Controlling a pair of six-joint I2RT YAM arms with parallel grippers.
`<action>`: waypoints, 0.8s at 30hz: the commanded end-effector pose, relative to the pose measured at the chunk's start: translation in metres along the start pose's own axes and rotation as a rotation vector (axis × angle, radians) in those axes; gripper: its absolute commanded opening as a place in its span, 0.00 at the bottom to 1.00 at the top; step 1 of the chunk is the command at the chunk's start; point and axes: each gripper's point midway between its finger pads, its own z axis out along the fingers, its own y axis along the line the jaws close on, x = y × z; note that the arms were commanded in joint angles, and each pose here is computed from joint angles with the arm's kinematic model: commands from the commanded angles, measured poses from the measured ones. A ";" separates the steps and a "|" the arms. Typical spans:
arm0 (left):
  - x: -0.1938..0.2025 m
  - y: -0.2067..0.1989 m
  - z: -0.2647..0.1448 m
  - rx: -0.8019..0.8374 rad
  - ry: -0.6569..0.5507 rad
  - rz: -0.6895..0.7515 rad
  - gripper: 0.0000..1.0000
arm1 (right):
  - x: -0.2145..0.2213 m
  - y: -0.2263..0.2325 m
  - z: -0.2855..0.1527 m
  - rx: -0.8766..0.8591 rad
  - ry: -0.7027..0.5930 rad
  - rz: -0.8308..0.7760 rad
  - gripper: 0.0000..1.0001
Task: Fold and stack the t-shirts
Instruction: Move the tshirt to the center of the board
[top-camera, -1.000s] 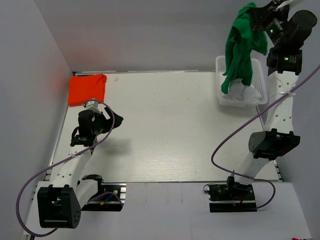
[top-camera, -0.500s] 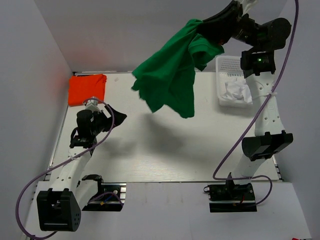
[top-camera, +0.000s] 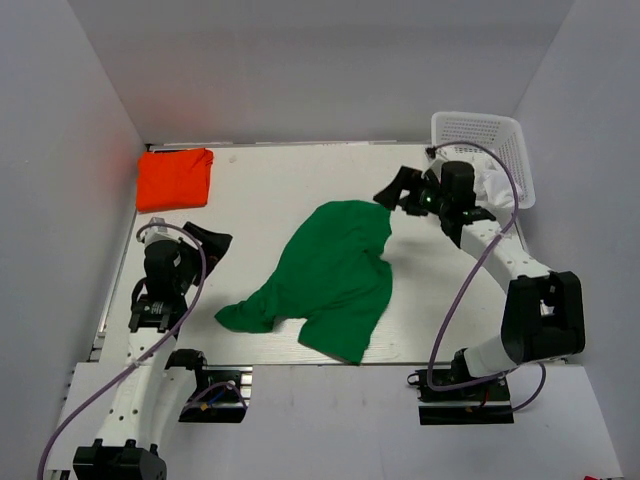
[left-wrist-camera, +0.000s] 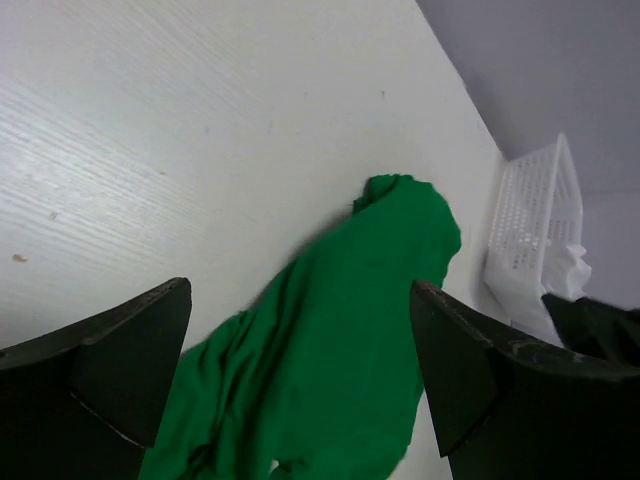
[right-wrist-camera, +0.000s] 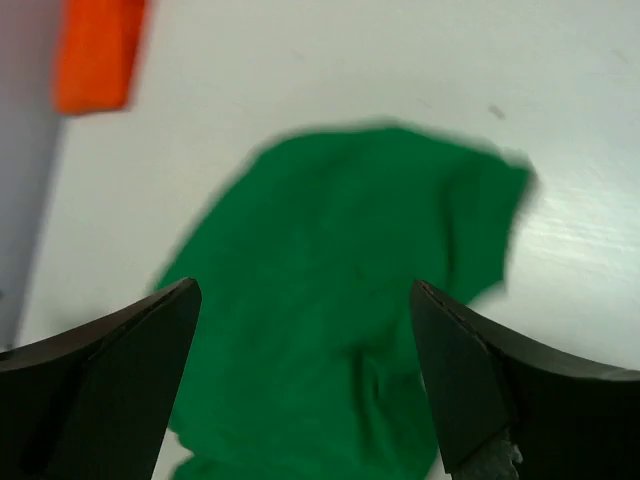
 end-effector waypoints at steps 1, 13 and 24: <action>0.009 0.035 -0.004 -0.158 0.000 -0.043 1.00 | -0.024 -0.028 -0.033 0.278 -0.155 -0.152 0.90; 0.107 0.080 0.000 -0.167 0.394 -0.020 1.00 | 0.172 -0.008 -0.012 0.202 0.375 -0.116 0.90; 0.147 0.114 0.011 -0.241 0.511 -0.010 1.00 | 0.213 -0.041 0.019 0.309 0.438 0.003 0.90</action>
